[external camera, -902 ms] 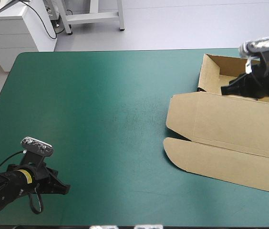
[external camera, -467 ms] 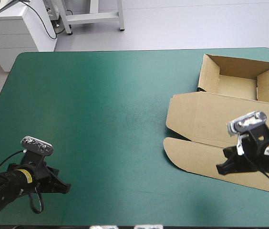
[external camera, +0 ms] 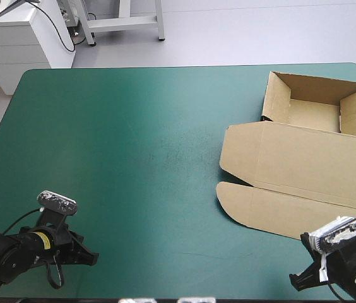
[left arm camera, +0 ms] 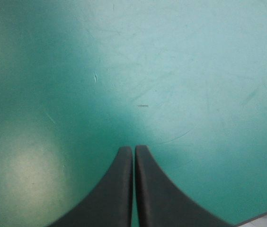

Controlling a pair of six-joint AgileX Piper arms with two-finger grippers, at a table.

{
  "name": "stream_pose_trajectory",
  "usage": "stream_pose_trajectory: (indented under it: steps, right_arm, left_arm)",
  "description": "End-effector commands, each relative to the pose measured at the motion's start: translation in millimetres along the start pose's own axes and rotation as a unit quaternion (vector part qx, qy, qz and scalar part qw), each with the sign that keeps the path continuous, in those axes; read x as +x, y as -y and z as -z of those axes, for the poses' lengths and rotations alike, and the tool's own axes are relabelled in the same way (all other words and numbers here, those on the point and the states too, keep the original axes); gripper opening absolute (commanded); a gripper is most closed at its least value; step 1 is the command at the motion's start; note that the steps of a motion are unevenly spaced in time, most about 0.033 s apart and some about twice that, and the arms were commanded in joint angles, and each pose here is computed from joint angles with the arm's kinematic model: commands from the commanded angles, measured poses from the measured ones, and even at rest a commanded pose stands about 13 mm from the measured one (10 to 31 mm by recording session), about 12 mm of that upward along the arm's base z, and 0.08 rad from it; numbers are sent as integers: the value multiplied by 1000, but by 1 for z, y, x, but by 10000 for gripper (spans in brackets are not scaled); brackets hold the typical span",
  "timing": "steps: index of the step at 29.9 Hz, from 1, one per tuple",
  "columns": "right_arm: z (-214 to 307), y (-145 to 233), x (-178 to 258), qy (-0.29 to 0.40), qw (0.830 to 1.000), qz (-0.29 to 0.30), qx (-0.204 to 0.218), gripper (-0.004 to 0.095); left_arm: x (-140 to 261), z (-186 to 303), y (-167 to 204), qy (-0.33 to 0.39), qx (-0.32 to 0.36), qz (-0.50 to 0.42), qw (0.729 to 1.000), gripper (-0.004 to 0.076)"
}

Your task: Fold the box

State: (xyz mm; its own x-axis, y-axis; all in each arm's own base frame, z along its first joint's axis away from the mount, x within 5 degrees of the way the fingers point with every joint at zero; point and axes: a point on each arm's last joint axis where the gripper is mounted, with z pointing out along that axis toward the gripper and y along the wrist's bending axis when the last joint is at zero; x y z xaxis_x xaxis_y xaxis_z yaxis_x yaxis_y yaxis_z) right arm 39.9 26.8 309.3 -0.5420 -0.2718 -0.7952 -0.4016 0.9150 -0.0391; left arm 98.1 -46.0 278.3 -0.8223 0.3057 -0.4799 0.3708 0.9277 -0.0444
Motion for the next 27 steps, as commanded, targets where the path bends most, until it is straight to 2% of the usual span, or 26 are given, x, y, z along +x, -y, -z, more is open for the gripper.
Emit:
stream_pose_trajectory:
  steps: [1, 9, 18, 27]
  right_arm:
    - [8, -3, 1, 71, 997, 5, 17, -19]
    - [1, -6, 19, 63, 998, 2, 14, -19]
    - [-1, -5, 21, 57, 998, 2, 16, -20]
    - [-1, -5, 21, 57, 998, 2, 16, -20]
  left_arm:
    - [-1, -4, 3, 19, 15, 0, 1000, -8]
    - [3, -12, 14, 25, 75, -68, 995, -8]
    - [4, -12, 14, 19, 80, -72, 994, -8]
    - [21, -20, 14, -45, 86, -74, 993, -8]
